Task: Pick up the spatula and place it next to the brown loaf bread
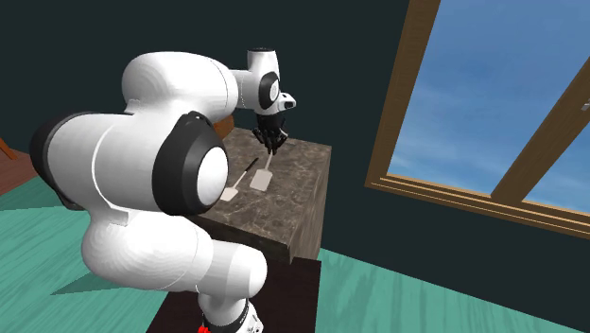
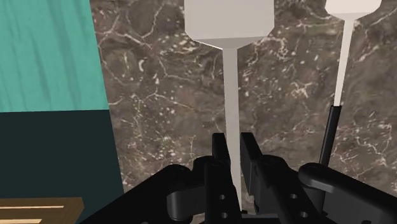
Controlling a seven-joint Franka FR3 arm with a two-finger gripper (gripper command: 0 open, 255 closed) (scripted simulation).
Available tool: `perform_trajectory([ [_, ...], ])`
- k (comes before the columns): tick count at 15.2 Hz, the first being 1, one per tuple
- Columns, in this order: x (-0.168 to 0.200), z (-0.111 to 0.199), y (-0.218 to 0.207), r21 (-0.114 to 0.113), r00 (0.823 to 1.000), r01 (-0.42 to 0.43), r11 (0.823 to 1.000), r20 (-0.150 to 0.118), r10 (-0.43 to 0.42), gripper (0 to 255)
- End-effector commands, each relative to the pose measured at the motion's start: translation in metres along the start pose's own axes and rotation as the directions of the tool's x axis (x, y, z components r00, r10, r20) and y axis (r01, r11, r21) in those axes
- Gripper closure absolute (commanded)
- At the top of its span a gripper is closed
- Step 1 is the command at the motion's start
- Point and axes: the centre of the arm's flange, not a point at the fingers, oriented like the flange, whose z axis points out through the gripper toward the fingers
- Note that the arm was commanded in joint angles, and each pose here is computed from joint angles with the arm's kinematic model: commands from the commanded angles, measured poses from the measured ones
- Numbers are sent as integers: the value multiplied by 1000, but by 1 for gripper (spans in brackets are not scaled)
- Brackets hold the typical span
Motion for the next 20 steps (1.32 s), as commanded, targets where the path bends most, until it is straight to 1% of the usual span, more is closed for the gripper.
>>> perform_trajectory([
  [1, 1, -11, -1, 0, 1000, 0, 1000, 0, 0, 255],
  [5, 2, -31, -1, 0, 1000, 0, 1000, 0, 0, 255],
  [20, -36, -34, -195, 0, 1000, 0, 1000, 0, 0, 255],
])
